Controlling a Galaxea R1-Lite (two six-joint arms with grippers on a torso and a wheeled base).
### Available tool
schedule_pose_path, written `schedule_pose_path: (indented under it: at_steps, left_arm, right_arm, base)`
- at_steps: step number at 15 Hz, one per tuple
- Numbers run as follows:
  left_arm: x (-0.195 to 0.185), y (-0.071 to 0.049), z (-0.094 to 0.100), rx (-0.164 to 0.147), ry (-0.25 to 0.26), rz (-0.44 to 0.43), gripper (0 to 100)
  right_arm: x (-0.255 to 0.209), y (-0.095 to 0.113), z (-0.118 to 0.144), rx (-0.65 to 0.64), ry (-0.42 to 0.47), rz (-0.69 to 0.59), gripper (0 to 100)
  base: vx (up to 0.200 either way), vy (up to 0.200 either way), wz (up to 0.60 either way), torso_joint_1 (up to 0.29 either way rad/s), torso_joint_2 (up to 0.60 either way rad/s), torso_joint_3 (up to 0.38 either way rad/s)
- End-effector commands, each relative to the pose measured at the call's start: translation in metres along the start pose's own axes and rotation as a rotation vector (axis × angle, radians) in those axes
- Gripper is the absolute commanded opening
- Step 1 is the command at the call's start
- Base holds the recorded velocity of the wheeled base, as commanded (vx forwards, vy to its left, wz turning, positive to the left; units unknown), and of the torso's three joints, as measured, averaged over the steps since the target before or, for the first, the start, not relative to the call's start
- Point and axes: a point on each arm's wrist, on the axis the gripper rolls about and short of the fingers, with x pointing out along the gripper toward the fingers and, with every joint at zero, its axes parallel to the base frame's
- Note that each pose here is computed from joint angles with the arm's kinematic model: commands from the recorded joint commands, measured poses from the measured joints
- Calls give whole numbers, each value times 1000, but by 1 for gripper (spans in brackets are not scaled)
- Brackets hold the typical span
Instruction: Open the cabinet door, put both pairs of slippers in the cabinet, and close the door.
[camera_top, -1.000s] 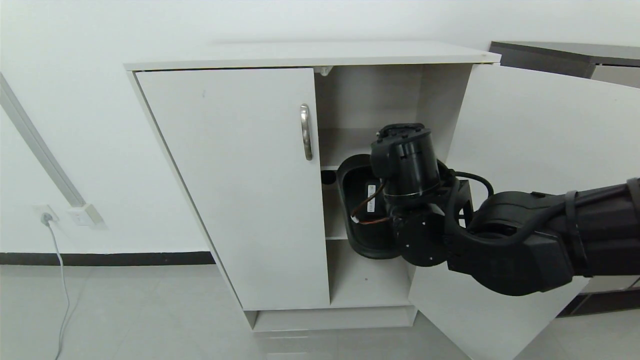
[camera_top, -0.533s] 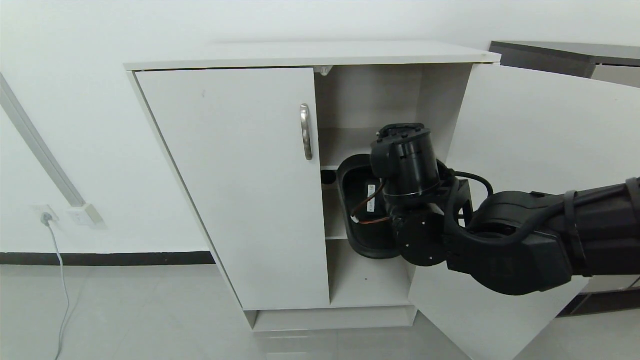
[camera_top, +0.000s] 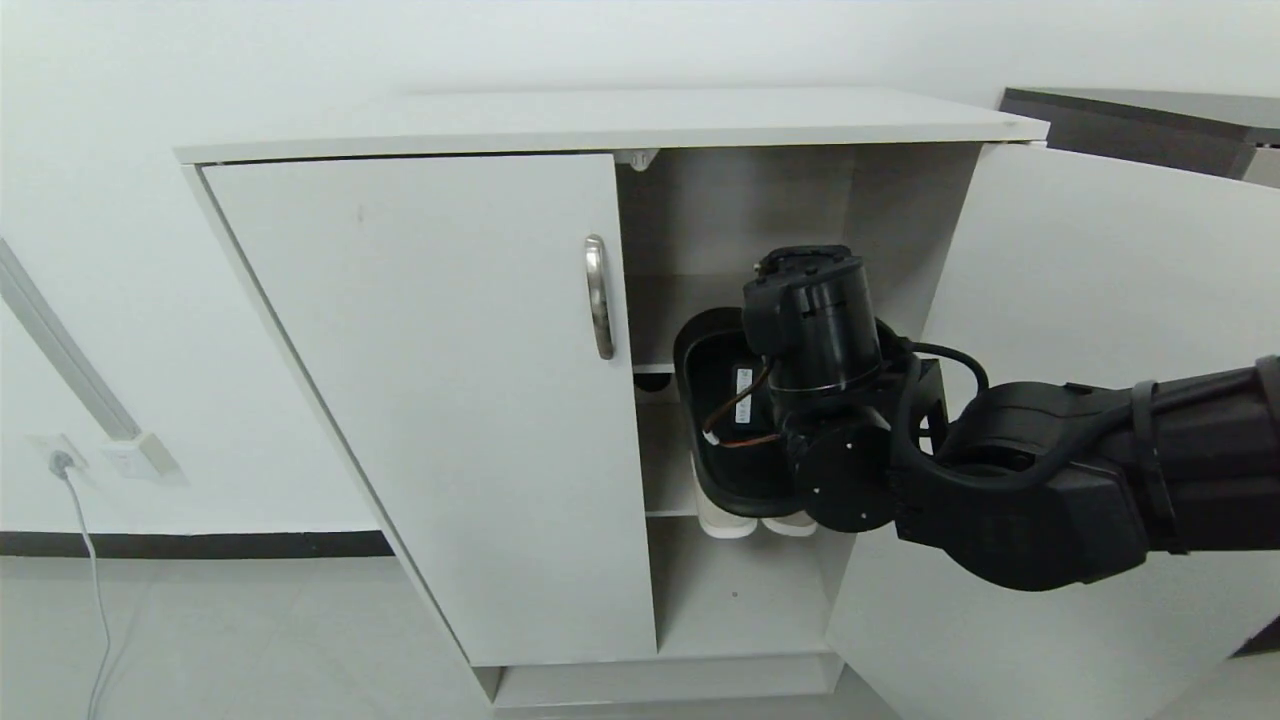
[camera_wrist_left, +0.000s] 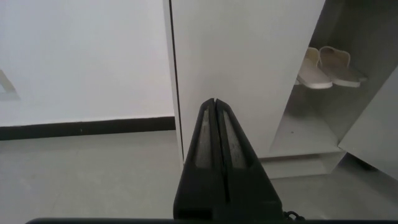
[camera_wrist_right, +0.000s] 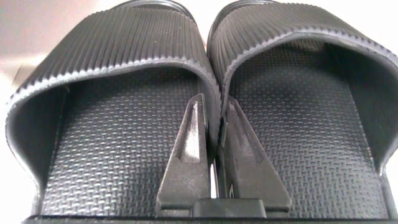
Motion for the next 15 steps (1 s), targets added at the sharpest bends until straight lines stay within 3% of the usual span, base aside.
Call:
schedule_pose_path:
  at_steps: [1, 6, 15]
  left_arm:
    - [0, 0, 0, -1, 0, 0, 0]
    - [0, 0, 0, -1, 0, 1, 0]
    - [0, 0, 0, -1, 0, 1, 0]
  right_arm:
    - [4, 0, -3, -6, 5, -7, 0]
    - [25, -2, -9, -10, 19, -26, 0]
    - [64, 6, 10, -26, 0, 22, 0]
  base:
    - [200, 0, 0, -2, -2, -7]
    - [0, 0, 0, 0, 0, 0]
    - [0, 0, 0, 0, 0, 0]
